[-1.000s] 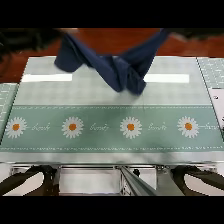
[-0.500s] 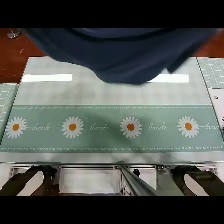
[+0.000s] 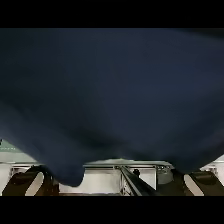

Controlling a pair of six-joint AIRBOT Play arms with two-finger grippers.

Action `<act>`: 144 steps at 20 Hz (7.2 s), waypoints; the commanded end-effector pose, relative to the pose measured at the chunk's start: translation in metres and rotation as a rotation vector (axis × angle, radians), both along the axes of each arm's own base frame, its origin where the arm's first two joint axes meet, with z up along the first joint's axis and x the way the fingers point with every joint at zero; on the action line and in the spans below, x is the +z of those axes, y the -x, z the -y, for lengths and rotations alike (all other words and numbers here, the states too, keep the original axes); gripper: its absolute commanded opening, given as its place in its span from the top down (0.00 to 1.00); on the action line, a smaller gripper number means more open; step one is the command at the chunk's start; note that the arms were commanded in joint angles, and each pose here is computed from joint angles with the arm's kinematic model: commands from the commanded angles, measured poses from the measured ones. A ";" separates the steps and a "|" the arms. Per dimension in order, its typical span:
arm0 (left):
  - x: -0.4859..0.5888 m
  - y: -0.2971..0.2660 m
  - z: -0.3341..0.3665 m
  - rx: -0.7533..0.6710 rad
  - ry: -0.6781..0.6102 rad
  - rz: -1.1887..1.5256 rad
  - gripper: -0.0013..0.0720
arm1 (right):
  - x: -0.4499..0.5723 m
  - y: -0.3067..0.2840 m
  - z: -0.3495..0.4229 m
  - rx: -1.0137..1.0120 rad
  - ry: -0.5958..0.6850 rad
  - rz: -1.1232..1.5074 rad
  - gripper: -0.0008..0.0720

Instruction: Fold the shirts.

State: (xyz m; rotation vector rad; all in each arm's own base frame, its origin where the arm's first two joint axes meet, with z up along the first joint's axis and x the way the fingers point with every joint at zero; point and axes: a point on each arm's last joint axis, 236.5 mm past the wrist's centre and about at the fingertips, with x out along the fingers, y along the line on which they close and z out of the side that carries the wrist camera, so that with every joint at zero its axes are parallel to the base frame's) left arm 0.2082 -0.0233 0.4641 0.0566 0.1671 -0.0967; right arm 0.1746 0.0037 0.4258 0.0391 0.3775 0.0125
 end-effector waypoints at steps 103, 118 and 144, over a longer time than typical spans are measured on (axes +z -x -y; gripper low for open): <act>0.018 -0.002 -0.018 0.118 0.024 0.134 0.94 | -0.008 -0.025 -0.022 0.028 -0.085 0.080 0.96; -0.111 -0.026 -0.012 0.063 0.104 -0.157 0.94 | -0.102 -0.040 -0.030 0.066 -0.202 -0.212 0.96; -0.446 -0.279 0.020 -0.049 0.514 -0.951 0.94 | -0.404 -0.322 -0.028 0.233 -0.727 -0.861 0.96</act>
